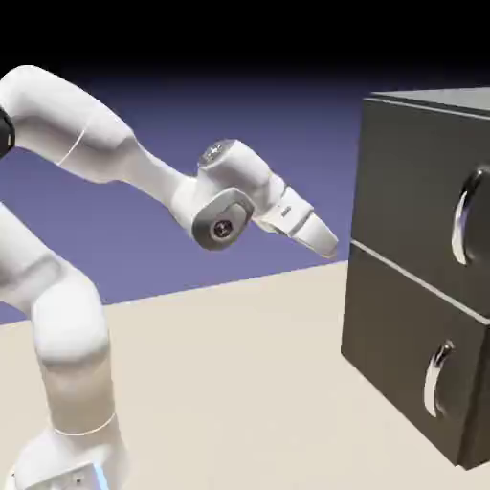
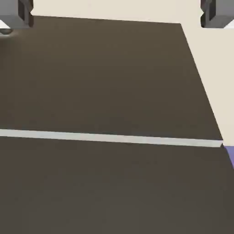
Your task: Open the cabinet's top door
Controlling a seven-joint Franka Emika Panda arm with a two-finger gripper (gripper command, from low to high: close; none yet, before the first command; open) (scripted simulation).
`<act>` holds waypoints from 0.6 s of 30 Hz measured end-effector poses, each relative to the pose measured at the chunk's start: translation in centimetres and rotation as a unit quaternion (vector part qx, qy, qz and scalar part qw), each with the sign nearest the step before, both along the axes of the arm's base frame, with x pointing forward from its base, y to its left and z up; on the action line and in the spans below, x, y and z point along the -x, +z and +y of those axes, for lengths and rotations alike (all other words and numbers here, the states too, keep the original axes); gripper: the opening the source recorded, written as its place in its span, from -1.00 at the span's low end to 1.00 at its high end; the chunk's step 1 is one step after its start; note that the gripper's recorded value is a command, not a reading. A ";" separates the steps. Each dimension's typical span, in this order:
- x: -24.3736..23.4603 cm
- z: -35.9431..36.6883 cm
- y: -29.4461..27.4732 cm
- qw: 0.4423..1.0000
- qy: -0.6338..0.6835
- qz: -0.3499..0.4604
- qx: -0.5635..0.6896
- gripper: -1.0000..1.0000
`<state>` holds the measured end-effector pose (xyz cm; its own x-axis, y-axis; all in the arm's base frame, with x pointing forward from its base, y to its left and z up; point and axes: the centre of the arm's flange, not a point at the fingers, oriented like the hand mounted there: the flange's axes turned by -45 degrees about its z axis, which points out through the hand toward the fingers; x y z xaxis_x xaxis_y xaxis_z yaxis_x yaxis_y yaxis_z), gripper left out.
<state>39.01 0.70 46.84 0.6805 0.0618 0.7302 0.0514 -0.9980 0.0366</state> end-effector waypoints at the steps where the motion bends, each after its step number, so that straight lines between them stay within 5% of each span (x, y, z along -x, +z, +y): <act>1: 0.0 0.2 0.8 1.000 0.004 -0.010 0.001 1.00; 18: 1.5 0.1 12.5 0.985 0.042 -0.167 0.013 1.00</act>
<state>37.53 0.85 59.37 0.3952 0.1293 0.9094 0.1140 -0.9893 0.0911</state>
